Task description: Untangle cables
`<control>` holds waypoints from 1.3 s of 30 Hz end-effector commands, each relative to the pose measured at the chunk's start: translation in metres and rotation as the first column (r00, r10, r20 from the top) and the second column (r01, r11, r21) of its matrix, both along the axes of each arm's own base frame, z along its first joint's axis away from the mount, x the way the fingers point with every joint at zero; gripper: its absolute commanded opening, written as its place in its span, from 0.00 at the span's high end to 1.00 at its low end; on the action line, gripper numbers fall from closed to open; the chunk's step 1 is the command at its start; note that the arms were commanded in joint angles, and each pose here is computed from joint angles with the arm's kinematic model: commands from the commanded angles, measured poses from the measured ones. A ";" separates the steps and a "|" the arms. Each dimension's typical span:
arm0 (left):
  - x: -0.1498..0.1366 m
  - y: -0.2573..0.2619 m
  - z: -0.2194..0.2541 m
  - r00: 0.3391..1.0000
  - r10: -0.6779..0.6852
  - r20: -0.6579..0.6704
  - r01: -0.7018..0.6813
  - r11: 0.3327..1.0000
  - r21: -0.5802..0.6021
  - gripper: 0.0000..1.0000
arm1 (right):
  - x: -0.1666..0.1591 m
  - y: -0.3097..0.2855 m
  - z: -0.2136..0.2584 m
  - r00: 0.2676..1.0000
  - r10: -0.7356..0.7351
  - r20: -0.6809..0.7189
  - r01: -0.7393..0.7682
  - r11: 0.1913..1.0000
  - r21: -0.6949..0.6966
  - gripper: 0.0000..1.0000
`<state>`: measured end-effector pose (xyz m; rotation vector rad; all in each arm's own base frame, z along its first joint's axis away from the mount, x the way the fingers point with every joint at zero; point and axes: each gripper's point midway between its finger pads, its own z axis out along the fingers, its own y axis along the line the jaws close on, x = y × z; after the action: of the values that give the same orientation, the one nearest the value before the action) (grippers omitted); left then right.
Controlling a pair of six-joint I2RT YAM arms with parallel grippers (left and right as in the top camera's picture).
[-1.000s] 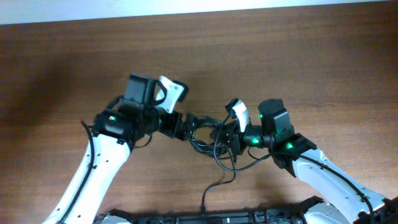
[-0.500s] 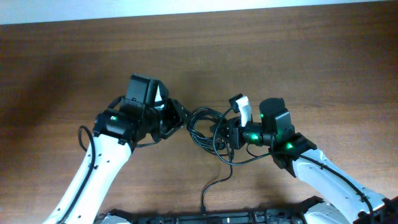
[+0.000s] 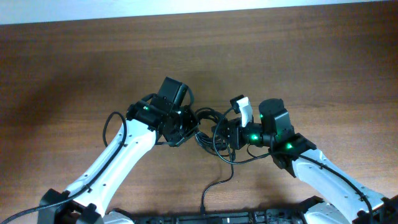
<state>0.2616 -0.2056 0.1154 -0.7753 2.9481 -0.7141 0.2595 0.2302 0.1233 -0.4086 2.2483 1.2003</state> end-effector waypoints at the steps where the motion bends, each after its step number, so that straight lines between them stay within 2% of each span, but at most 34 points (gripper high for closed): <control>1: 0.029 0.014 0.027 0.993 0.018 0.116 -0.019 1.000 0.004 1.00 | 0.001 -0.006 -0.008 0.999 -0.042 -0.023 0.041 0.998 -0.052 0.96; 3: 0.052 0.030 0.077 0.962 0.042 0.269 -0.033 0.999 -0.038 1.00 | 0.000 -0.013 -0.019 0.996 -0.073 -0.056 0.067 0.993 -0.096 0.96; 6: 0.061 0.057 0.108 0.917 0.059 0.394 -0.059 0.998 -0.011 1.00 | 0.000 -0.013 -0.019 0.996 -0.073 -0.058 0.067 0.993 -0.097 0.96; 8: 0.059 0.077 0.118 0.897 0.078 0.436 -0.102 0.994 0.032 1.00 | 0.000 -0.013 -0.019 0.996 -0.073 -0.059 0.067 0.993 -0.097 0.96; 12: 0.063 0.104 0.123 0.881 0.145 0.451 -0.184 0.982 0.042 1.00 | -0.001 -0.012 -0.019 0.996 -0.071 -0.060 0.065 0.993 -0.095 0.96; 13: 0.062 0.106 0.122 0.885 0.147 0.442 -0.187 0.981 0.047 0.95 | -0.001 -0.012 -0.019 0.996 -0.071 -0.059 0.065 0.993 -0.095 0.96; 14: 0.058 0.106 0.119 0.894 0.143 0.425 -0.183 0.982 0.055 0.74 | 0.000 -0.012 -0.018 0.996 -0.071 -0.056 0.065 0.993 -0.093 0.95; 15: 0.053 0.105 0.115 0.904 0.135 0.406 -0.175 0.982 0.064 0.41 | 0.000 -0.012 -0.017 0.996 -0.071 -0.051 0.066 0.994 -0.091 0.92; 16: 0.048 0.103 0.110 0.915 0.125 0.384 -0.166 0.983 0.074 0.21 | 0.003 -0.011 -0.014 0.997 -0.070 -0.036 0.067 0.994 -0.083 0.91; 18: 0.038 0.096 0.101 0.928 0.037 0.370 -0.084 0.990 0.112 0.24 | 0.009 -0.008 -0.004 0.997 -0.070 0.014 0.071 0.996 -0.056 0.91; 22: 0.022 0.059 0.083 0.894 -0.256 0.367 0.191 0.960 0.205 0.18 | 0.020 -0.002 0.015 0.993 -0.118 0.002 0.118 0.992 0.040 0.85; 23: 0.019 0.052 0.080 0.892 -0.277 0.357 0.214 0.955 0.207 0.18 | 0.016 0.001 0.018 0.996 -0.090 -0.002 0.090 0.994 0.056 0.86; 25: 0.016 0.041 0.069 0.891 -0.320 0.323 0.260 0.941 0.216 0.10 | 0.003 0.012 0.029 1.000 0.007 -0.001 -0.007 0.993 0.117 0.86; 27: 0.013 0.028 0.052 0.852 -0.437 0.288 0.371 0.893 0.256 0.11 | -0.004 0.019 0.043 0.997 0.045 -0.057 -0.032 0.978 0.205 0.87; 29: 0.011 0.023 0.041 0.840 -0.479 0.256 0.414 0.870 0.270 0.11 | -0.006 0.023 0.054 0.995 0.063 -0.081 -0.040 0.965 0.258 0.87; 30: 0.012 0.024 0.037 0.838 -0.487 0.245 0.421 0.864 0.277 0.16 | -0.012 0.026 0.063 0.992 0.113 -0.056 -0.092 0.953 0.288 0.87; 31: 0.013 0.024 0.033 0.836 -0.497 0.233 0.430 0.857 0.284 0.33 | -0.017 0.028 0.068 0.988 0.147 -0.040 -0.128 0.943 0.306 0.87; 32: 0.013 0.024 0.029 0.838 -0.498 0.222 0.433 0.856 0.283 0.56 | -0.020 0.030 0.074 0.985 0.173 -0.017 -0.158 0.934 0.320 0.87; 33: 0.014 0.023 0.025 0.841 -0.499 0.210 0.436 0.854 0.284 0.86 | -0.020 0.030 0.074 0.985 0.171 -0.014 -0.157 0.934 0.320 0.86; 34: 0.015 0.023 0.022 0.842 -0.499 0.205 0.437 0.853 0.285 1.00 | -0.020 0.030 0.074 0.985 0.171 -0.014 -0.158 0.934 0.320 0.87; 36: 0.017 0.026 0.018 0.845 -0.498 0.193 0.430 0.849 0.307 1.00 | -0.019 0.030 0.074 0.985 0.170 -0.014 -0.157 0.935 0.319 0.84; 37: 0.023 0.037 0.016 0.844 -0.503 0.187 0.413 0.831 0.372 1.00 | -0.017 0.029 0.071 0.987 0.159 0.013 -0.156 0.942 0.298 0.61; 38: 0.027 0.049 0.017 0.843 -0.506 0.183 0.394 0.811 0.432 1.00 | -0.014 0.027 0.065 0.990 0.139 0.026 -0.141 0.953 0.269 0.48; 39: 0.030 0.058 0.019 0.850 -0.495 0.182 0.369 0.805 0.464 1.00 | -0.010 0.024 0.055 0.994 0.108 0.001 -0.105 0.965 0.240 0.27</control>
<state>0.2788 -0.1785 0.1384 0.0774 2.8871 -0.3755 0.2467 0.2566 0.1832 -0.4031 2.0780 1.5792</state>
